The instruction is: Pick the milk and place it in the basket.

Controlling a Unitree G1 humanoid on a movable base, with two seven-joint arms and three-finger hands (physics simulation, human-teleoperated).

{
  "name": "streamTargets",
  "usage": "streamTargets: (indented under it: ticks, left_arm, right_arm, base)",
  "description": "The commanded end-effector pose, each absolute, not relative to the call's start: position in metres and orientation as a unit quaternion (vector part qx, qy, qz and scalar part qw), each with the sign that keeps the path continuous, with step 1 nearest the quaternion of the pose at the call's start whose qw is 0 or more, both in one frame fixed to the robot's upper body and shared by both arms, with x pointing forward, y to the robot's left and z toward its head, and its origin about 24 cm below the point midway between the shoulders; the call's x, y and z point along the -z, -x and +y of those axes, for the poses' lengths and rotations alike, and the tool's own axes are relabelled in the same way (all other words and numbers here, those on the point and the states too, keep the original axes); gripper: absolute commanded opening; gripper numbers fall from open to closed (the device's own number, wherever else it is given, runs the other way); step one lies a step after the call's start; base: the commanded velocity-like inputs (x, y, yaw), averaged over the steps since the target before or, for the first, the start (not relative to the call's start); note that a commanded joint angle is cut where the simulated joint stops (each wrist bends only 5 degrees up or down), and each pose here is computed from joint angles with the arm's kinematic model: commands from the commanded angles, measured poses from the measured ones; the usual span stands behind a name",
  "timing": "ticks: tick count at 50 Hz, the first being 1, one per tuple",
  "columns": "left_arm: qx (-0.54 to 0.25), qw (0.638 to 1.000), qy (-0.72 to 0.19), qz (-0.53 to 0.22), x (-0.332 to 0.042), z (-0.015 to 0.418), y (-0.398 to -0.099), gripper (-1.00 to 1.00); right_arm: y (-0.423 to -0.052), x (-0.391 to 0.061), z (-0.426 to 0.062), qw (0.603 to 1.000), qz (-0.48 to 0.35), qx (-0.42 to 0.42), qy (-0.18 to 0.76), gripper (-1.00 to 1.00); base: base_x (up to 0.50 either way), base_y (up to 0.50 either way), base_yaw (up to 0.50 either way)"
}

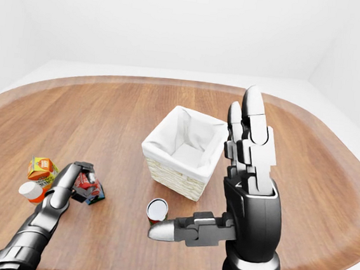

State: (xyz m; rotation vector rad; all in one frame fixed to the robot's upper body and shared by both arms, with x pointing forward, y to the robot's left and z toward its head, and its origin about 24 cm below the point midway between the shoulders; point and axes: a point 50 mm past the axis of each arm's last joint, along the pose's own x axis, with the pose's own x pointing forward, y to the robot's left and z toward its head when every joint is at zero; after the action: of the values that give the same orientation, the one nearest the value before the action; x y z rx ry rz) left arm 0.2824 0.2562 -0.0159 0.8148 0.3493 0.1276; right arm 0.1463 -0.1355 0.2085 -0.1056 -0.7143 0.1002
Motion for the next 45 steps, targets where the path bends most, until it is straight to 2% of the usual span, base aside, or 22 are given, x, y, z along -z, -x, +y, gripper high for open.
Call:
streamTargets:
  ticks: [1,10,14,20,33,45]
  left_arm:
    - [-0.044,0.876,-0.409,0.252,0.055,0.262,-0.254,-1.0]
    - [-0.039,0.919,-0.359,0.159,0.01,0.256,-0.271,-1.0]
    - [-0.039,0.923,-0.363,0.118,-0.01,0.254,-0.279,-1.0]
    - [-0.014,0.926,-0.376,0.029,-0.063,0.241,-0.291,-1.0]
    - [-0.011,0.919,-0.395,-0.019,-0.122,0.235,-0.302,-1.0]
    - [-0.002,0.922,-0.387,-0.005,-0.117,0.236,-0.308,-1.0]
  right_arm:
    - [-0.146,-0.208,-0.134,0.935,-0.347,-0.051,0.05,1.0]
    - [-0.146,-0.207,-0.133,0.935,-0.346,-0.055,0.051,1.0]
    - [-0.146,-0.208,-0.133,0.934,-0.348,-0.054,0.051,1.0]
    - [-0.146,-0.208,-0.134,0.935,-0.348,-0.052,0.051,1.0]
    - [-0.146,-0.207,-0.132,0.935,-0.345,-0.056,0.055,1.0]
    - [-0.146,-0.207,-0.131,0.935,-0.347,-0.058,0.054,1.0]
  base:
    - [0.0,0.0,0.0]
    - [0.0,0.0,0.0]
    - [0.0,0.0,0.0]
    - [0.0,0.0,0.0]
    - [0.0,0.0,0.0]
    - [0.0,0.0,0.0]
